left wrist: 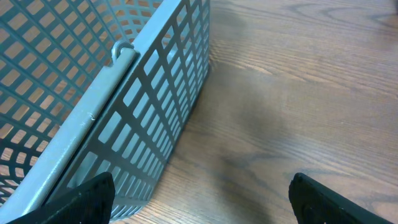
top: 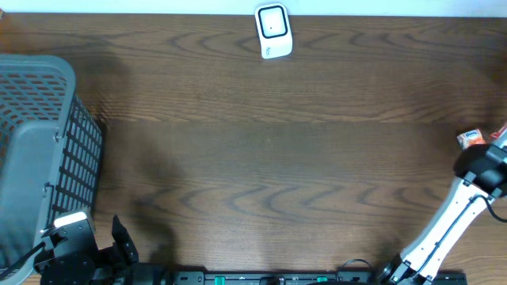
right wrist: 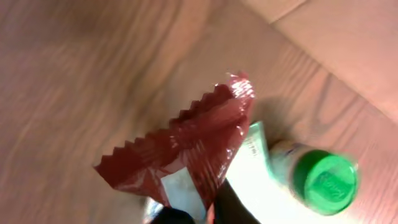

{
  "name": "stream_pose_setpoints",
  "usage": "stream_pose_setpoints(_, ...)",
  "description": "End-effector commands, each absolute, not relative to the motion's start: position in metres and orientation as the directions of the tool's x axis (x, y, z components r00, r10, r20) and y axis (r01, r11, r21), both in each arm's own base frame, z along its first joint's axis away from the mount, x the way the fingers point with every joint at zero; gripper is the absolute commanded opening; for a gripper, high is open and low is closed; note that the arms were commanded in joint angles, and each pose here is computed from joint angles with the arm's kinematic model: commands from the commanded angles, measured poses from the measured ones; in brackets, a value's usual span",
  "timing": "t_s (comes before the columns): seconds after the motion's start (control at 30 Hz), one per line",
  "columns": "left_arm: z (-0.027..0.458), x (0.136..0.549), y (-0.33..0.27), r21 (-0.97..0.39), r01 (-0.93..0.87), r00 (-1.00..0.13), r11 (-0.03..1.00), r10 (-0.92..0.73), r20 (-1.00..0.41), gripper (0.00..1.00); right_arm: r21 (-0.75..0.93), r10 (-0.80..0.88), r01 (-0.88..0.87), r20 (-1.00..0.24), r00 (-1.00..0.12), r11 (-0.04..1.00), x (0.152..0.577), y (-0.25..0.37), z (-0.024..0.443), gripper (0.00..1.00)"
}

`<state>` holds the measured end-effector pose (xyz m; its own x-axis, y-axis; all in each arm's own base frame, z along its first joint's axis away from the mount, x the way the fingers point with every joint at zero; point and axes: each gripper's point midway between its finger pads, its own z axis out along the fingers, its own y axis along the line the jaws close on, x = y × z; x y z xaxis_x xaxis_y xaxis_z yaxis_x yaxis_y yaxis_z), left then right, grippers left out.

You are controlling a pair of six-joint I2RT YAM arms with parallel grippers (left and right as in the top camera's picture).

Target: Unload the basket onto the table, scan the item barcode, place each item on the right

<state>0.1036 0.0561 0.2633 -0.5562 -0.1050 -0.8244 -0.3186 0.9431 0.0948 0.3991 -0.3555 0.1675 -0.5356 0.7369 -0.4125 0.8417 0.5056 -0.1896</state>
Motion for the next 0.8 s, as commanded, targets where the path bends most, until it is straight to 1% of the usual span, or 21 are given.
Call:
stream_pose_setpoints(0.0, 0.263, 0.102, 0.057, 0.091, -0.326, -0.552, 0.941, -0.112, -0.826, 0.90, -0.141, 0.768, 0.862, -0.402, -0.499, 0.486, 0.383, -0.376, 0.166, 0.68)
stream_pose_setpoints(0.03, 0.263, 0.102, 0.057, 0.090, -0.326, -0.552, 0.941, -0.112, -0.826, 0.90, -0.101, 0.781, 0.866, -0.391, -0.487, 0.490, 0.383, -0.376, 0.164, 0.93)
stream_pose_setpoints(0.07, 0.263, 0.102, 0.057, 0.091, -0.326, -0.552, 0.941, -0.112, -0.826, 0.90, -0.068, 0.789, 0.866, -0.383, -0.481, 0.495, 0.383, -0.377, 0.163, 0.99)
stream_pose_setpoints(0.23, 0.263, 0.102, 0.057, 0.090, -0.326, -0.552, 0.941, -0.112, -0.826, 0.90, 0.134, 0.799, 0.825, -0.375, -0.471, 0.549, 0.399, -0.366, 0.177, 0.99)
stream_pose_setpoints(0.37, 0.263, 0.102, 0.057, 0.091, -0.326, -0.552, 0.941, -0.112, -0.826, 0.90, 0.298, 0.786, 0.743, -0.397, -0.474, 0.599, 0.416, -0.336, 0.218, 0.99)
stream_pose_setpoints(0.5, 0.263, 0.102, 0.057, 0.091, -0.326, -0.552, 0.941, -0.112, -0.826, 0.90, 0.367, 0.716, 0.632, -0.511, -0.476, 0.683, 0.418, -0.301, 0.291, 0.99)
stream_pose_setpoints(0.53, 0.263, 0.102, 0.057, 0.091, -0.326, -0.552, 0.941, -0.112, -0.826, 0.90, 0.383, 0.685, 0.586, -0.554, -0.473, 0.714, 0.415, -0.288, 0.318, 0.99)
stream_pose_setpoints(0.63, 0.263, 0.102, 0.057, 0.090, -0.326, -0.552, 0.941, -0.112, -0.826, 0.90, 0.423, 0.560, 0.370, -0.677, -0.477, 0.827, 0.404, -0.232, 0.393, 0.99)
stream_pose_setpoints(0.67, 0.263, 0.102, 0.057, 0.091, -0.326, -0.552, 0.941, -0.112, -0.826, 0.90, 0.424, 0.511, 0.285, -0.719, -0.472, 0.859, 0.396, -0.210, 0.418, 0.99)
stream_pose_setpoints(0.77, 0.263, 0.102, 0.057, 0.091, -0.326, -0.552, 0.941, -0.112, -0.826, 0.90, 0.409, 0.424, 0.135, -0.793, -0.438, 0.903, 0.363, -0.153, 0.472, 0.99)
